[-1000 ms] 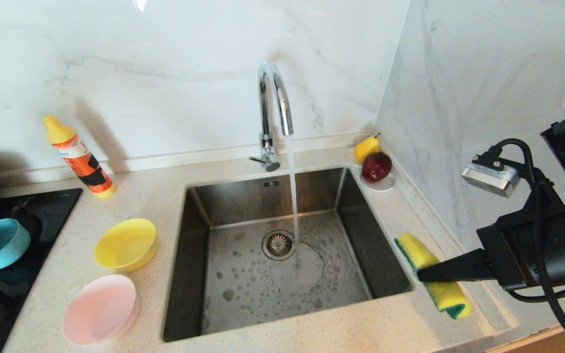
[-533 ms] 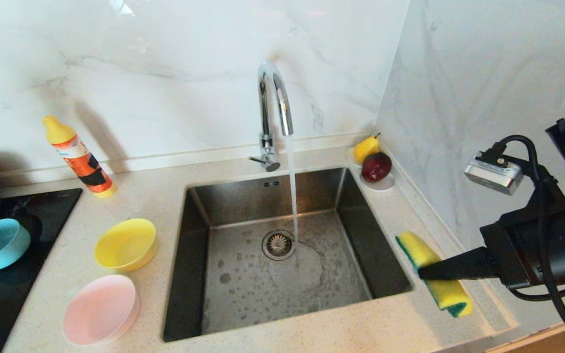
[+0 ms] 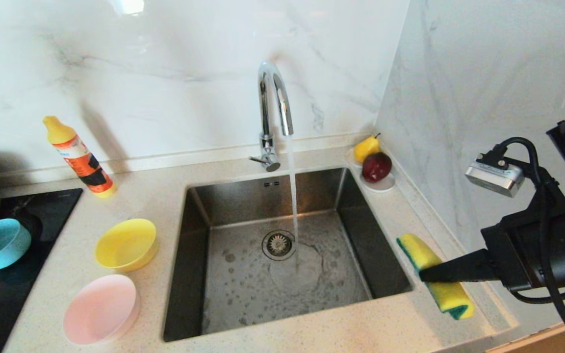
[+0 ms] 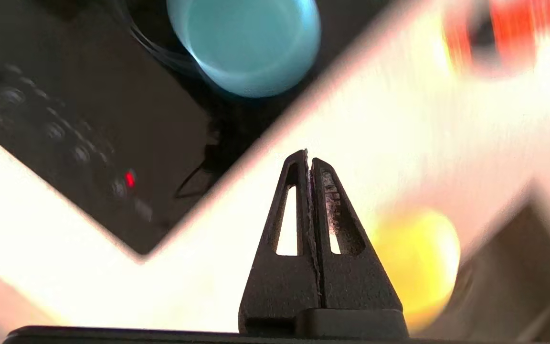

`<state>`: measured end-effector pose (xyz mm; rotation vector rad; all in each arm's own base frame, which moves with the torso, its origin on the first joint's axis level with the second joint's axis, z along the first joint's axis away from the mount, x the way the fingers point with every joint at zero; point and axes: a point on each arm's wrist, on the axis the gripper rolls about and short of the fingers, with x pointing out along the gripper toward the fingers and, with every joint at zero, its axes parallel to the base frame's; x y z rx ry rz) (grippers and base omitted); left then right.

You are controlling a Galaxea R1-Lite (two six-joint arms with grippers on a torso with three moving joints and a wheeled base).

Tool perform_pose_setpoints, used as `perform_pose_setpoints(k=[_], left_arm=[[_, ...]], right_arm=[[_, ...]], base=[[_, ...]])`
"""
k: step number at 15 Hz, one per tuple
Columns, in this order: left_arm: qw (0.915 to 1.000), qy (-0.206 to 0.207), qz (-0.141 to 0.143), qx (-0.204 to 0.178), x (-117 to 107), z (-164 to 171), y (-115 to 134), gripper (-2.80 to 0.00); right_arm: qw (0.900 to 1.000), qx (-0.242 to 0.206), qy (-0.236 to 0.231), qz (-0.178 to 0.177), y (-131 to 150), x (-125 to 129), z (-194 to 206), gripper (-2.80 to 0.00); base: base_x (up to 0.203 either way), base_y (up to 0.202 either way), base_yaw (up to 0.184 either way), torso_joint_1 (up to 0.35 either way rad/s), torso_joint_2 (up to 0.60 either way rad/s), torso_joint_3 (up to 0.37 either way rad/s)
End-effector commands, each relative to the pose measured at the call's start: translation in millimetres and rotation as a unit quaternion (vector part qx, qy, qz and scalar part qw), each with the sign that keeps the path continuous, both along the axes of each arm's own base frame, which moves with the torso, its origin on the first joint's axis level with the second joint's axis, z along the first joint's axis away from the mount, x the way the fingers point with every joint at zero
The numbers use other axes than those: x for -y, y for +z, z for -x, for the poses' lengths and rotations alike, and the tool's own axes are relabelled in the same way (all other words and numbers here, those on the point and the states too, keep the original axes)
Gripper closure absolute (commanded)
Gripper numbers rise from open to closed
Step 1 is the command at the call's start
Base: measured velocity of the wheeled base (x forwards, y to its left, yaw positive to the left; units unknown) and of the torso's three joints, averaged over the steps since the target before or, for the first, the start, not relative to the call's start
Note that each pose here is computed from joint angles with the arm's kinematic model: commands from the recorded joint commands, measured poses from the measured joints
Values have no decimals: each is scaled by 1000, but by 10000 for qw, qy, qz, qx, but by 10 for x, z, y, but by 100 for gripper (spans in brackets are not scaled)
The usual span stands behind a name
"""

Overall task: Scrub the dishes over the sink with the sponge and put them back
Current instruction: Wash the bowl

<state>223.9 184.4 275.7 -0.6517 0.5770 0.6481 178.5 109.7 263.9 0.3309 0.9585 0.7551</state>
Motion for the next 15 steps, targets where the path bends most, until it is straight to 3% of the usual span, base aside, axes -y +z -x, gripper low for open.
perform_pose_setpoints(k=[1,4,5,10,15], left_arm=[[9962,-818,-233,-174,403,91,31,0],[9839,-1670,-51,-631,770,-16,-184,0],[9792,-1882,1,-759,863,-58,-257,-280],[9604,-2315,415,-1494,992,-340,-761,-280],[9561,-2265,541,-1778,923,-578,-1265,-280]], right_arm=[[10000,-12,4,-7,6,4,9,0],[10000,-23,-17,5,4,17,20,0],[10000,-17,-17,1,8,17,20,0],[10000,-50,-17,19,-7,12,10,0],[10000,-10,-17,-3,12,17,19,0]], base=[[0,0,0,0,0,0],[0,0,0,0,0,0],[0,0,0,0,0,0],[0,0,0,0,0,0],[0,0,0,0,0,0]])
